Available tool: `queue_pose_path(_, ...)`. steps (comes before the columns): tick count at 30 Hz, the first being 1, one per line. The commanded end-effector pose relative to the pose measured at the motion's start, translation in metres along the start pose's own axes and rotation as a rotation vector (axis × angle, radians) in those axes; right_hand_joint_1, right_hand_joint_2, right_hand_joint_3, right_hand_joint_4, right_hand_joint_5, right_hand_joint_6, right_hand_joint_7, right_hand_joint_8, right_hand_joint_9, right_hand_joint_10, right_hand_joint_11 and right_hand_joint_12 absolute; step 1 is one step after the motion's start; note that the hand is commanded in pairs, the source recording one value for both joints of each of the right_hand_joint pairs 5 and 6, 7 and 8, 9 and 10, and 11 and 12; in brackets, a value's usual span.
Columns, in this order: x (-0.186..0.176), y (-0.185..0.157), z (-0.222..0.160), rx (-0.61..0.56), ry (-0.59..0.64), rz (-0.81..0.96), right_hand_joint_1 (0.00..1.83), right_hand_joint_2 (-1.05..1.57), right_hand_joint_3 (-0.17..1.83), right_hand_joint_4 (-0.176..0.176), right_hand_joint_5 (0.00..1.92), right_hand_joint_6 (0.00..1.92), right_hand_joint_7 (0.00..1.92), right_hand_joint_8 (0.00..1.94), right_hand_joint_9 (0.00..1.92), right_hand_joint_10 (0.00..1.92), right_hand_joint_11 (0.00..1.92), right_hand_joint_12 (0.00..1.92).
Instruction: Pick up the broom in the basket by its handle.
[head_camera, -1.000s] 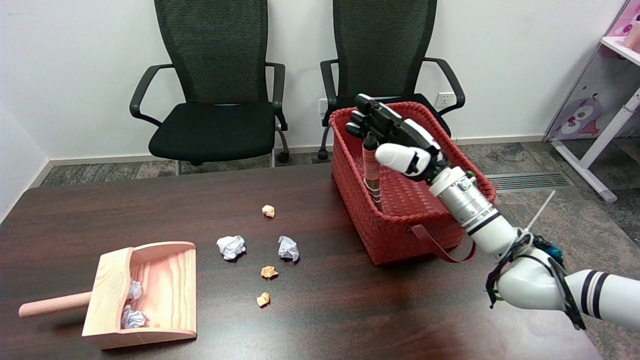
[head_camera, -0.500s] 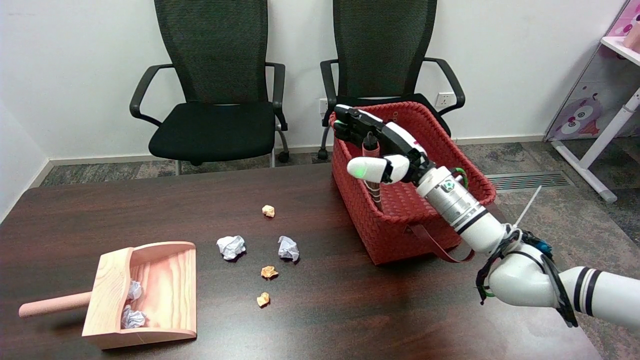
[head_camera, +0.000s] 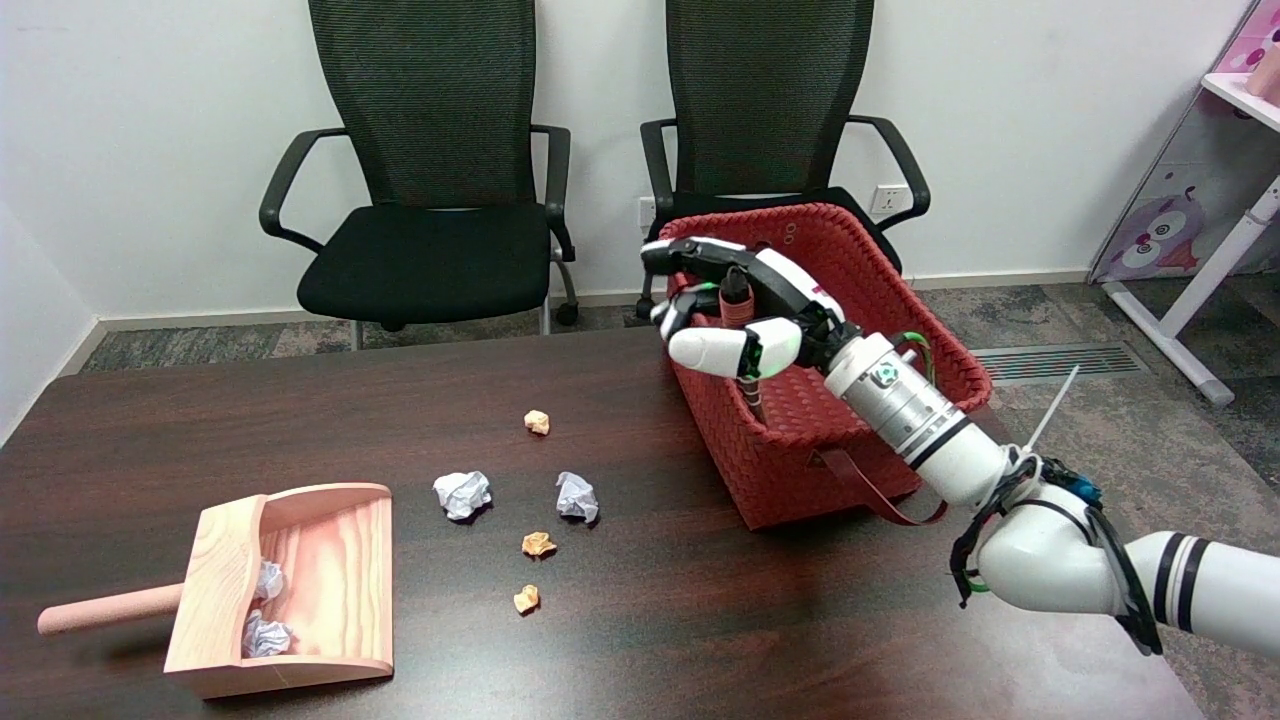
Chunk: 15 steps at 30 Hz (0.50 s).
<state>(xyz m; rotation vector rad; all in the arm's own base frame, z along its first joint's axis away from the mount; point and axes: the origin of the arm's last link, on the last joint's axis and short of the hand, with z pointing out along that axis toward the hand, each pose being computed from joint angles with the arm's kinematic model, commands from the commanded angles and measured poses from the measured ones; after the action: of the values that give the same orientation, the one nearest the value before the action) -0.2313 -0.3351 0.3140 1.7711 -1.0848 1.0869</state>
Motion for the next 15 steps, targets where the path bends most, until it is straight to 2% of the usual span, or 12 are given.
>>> queue_pose_path(1,-0.0096,-0.0024,0.0014,-0.026,-0.036,-0.070,0.92,0.19,0.76,-0.176,0.58,0.58,0.58,0.58,1.13,1.13,0.86,0.86)
queue_pose_path(2,-0.0099,-0.0025,0.0014,-0.026,-0.037,-0.070,0.92,0.20,0.76,-0.176,0.61,0.61,0.61,0.61,1.16,1.16,0.94,0.94)
queue_pose_path(11,-0.0089,-0.0011,0.0010,-0.030,-0.034,-0.071,0.93,0.25,0.76,-0.176,0.73,0.73,0.73,0.73,1.41,1.41,1.27,1.27)
queue_pose_path(15,-0.0075,0.0006,0.0001,-0.036,-0.025,-0.062,0.91,0.29,0.79,-0.176,0.92,0.92,0.92,0.92,1.59,1.59,1.44,1.44)
